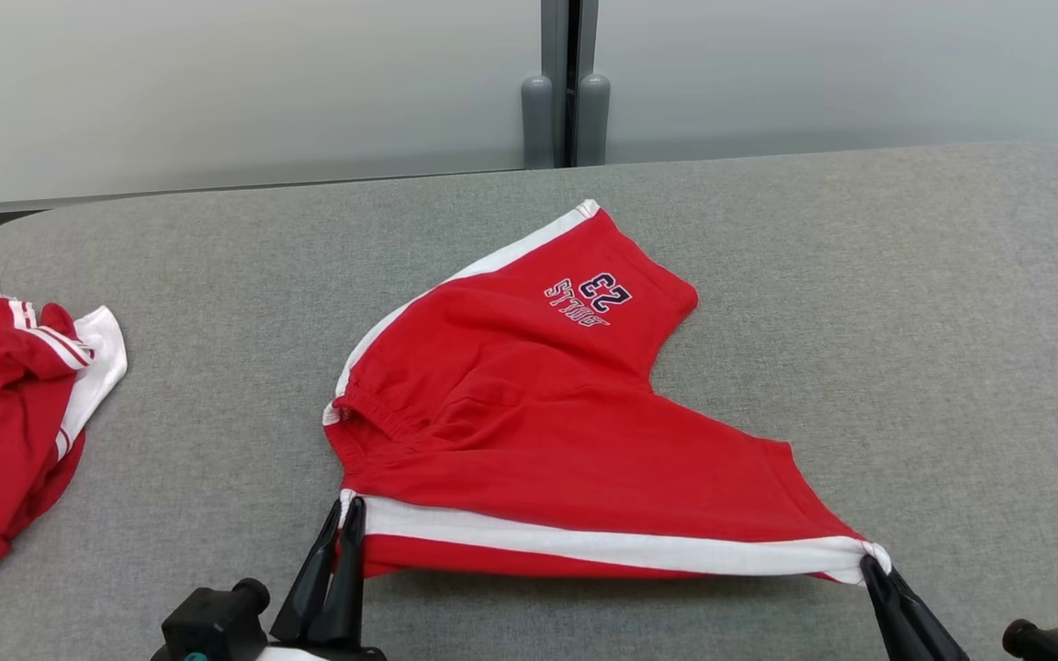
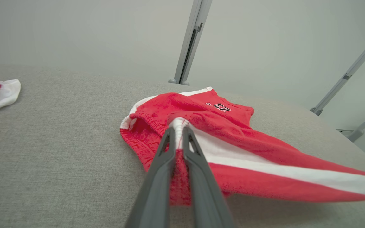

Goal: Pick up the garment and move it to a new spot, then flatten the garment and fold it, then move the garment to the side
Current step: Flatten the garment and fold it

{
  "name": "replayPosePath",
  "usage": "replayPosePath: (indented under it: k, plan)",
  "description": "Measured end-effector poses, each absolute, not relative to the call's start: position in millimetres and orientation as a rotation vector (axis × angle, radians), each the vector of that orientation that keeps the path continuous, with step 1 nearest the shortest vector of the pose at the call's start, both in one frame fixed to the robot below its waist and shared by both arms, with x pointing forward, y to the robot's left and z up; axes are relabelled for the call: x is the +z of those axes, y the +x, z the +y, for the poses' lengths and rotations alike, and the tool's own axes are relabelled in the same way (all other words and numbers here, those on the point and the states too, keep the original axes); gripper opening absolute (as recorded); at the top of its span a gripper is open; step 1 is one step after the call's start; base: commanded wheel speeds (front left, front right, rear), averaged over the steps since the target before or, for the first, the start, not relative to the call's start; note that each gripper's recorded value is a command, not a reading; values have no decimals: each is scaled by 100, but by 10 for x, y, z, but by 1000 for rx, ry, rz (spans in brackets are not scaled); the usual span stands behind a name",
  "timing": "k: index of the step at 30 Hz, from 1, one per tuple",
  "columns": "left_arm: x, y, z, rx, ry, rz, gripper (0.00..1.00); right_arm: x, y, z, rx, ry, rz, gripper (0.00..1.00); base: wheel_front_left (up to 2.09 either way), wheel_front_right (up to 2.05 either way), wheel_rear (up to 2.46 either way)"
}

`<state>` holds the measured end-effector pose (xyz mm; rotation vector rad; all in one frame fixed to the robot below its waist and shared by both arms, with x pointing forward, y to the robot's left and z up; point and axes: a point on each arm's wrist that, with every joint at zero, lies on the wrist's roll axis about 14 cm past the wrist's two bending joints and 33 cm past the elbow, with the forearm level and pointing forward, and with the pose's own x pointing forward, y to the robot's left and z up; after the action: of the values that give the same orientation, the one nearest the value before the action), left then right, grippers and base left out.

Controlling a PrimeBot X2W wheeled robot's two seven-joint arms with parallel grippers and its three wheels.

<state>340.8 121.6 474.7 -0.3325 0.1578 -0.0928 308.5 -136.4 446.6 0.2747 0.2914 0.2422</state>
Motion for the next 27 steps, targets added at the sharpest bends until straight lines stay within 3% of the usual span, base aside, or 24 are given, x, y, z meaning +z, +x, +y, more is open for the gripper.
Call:
replayPosePath:
  k: [4,12,27]
  plan:
    - [4687,3409,1219,-79,-355,186,0,4509,3211,-1379,255,248,281,0,0,0,0]
    - [4551,3664,1275,-61,-356,223,0,4681,3886,-1376,331,162,206,0,0,0,0]
    - [4311,4547,1469,-9,-364,214,0,4539,5550,-682,580,71,207,0,0,0,0]
